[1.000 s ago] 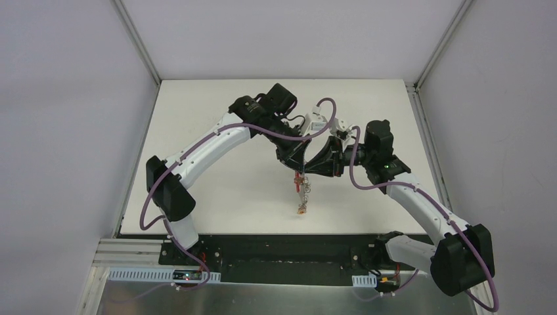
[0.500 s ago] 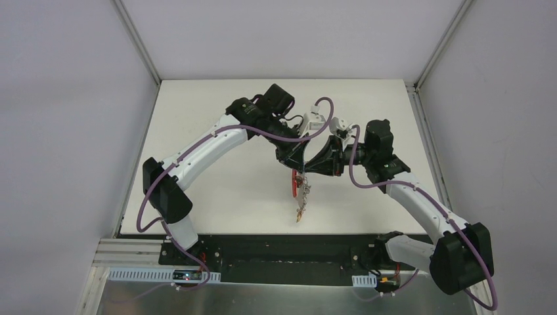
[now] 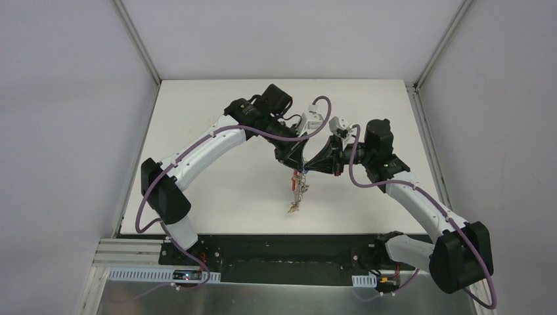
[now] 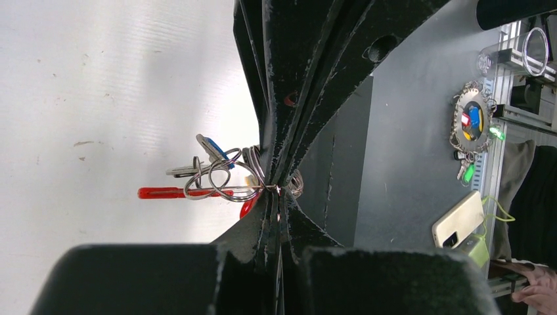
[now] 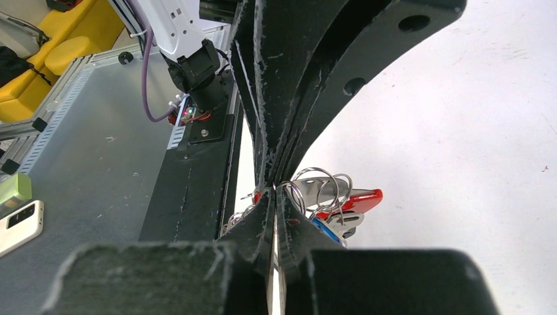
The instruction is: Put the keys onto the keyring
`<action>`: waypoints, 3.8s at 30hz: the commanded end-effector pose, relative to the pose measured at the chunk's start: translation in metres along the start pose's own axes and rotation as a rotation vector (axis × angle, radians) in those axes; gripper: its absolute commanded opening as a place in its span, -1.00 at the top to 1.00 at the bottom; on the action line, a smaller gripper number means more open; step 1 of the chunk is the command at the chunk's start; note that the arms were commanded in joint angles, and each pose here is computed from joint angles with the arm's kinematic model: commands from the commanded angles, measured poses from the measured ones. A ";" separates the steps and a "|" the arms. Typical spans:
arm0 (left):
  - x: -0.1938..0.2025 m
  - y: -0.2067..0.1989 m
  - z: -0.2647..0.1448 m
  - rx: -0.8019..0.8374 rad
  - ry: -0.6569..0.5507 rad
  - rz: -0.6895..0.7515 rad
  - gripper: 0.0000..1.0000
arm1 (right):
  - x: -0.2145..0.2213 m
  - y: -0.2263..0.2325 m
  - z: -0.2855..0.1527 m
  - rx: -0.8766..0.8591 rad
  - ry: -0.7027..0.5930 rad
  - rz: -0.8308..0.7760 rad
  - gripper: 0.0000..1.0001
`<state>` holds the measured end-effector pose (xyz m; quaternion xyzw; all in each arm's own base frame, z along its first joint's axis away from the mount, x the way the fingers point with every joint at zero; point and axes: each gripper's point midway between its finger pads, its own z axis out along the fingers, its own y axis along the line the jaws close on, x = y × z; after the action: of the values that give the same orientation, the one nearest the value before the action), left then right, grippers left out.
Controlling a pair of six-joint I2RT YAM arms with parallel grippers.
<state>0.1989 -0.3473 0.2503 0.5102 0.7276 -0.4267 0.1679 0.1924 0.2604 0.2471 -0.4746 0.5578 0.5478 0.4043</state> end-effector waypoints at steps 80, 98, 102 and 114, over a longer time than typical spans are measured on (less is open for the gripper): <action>-0.020 -0.015 -0.016 0.064 -0.150 0.217 1.00 | -0.019 0.006 -0.004 0.008 -0.002 -0.003 0.43; -0.016 -0.013 -0.015 0.059 -0.132 0.211 1.00 | -0.031 0.012 -0.015 0.000 -0.021 -0.025 0.43; -0.017 -0.014 -0.015 0.061 -0.134 0.211 1.00 | -0.029 0.007 -0.015 0.019 -0.020 -0.016 0.42; -0.021 -0.015 -0.013 0.075 -0.146 0.196 1.00 | -0.018 0.001 -0.006 0.009 0.000 0.023 0.40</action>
<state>0.2026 -0.3463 0.2546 0.5476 0.6710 -0.4473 0.2231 0.1946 0.2511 0.2501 -0.4482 0.5877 0.5535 0.3839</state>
